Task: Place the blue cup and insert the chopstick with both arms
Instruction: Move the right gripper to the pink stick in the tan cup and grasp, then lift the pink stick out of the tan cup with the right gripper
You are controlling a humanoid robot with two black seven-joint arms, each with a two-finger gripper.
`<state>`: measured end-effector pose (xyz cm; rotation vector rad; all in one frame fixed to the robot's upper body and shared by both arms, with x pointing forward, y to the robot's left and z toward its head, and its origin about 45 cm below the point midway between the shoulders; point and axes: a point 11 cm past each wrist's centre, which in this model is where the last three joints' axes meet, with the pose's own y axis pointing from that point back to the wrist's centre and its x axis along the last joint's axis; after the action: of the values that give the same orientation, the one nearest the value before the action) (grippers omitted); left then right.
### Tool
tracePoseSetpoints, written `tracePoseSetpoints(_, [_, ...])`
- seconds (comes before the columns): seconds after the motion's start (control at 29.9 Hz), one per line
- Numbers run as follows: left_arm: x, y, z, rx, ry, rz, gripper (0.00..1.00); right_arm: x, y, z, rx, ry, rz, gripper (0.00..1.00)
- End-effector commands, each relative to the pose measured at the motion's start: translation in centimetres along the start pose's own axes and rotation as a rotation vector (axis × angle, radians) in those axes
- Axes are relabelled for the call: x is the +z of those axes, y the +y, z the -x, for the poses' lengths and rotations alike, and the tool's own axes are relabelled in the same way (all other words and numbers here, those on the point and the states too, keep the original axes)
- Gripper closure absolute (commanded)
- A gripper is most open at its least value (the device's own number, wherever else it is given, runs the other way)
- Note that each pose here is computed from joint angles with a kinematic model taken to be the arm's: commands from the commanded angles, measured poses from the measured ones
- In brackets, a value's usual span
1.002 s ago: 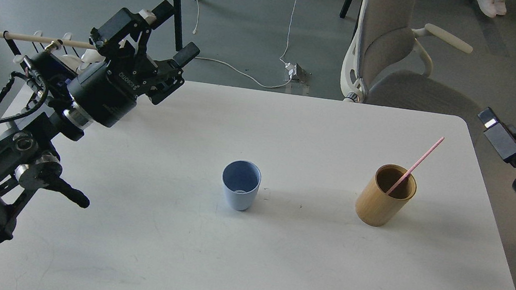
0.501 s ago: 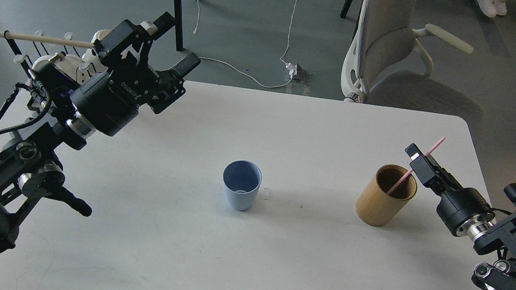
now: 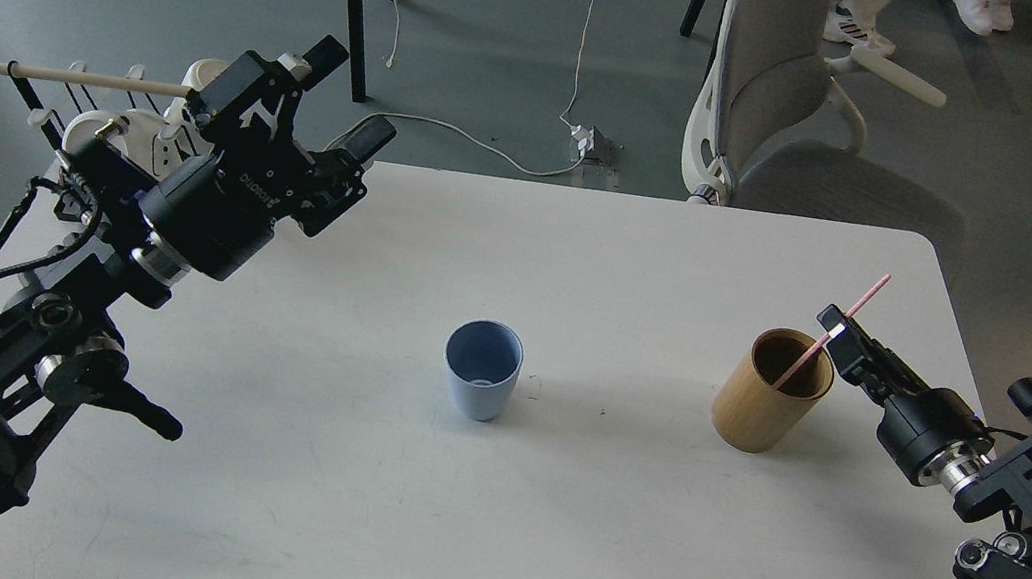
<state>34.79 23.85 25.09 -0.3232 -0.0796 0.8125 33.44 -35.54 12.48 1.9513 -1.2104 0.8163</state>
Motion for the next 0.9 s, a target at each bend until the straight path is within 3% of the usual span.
tracePoseSetpoints(0.0, [0.0, 0.0, -0.1, 0.008, 0.013, 0.006, 0.09, 0.0, 0.0, -0.1, 0.001, 0.002, -0.001, 0.84])
tracePoseSetpoints(0.53, [-0.3, 0.3, -0.1, 0.025, 0.047, 0.007, 0.09, -0.9, -1.1, -2.6, 0.049, 0.019, -0.028, 0.94])
tracePoseSetpoints(0.67, [-0.3, 0.3, -0.1, 0.025, 0.047, 0.007, 0.09, -2.0, -1.0, -6.1, 0.108, 0.024, -0.058, 0.95])
tracePoseSetpoints(0.87, [-1.0, 0.8, -0.4, 0.04, 0.053, -0.011, 0.08, -5.8, 0.5, -14.8, 0.245, 0.065, -0.155, 0.96])
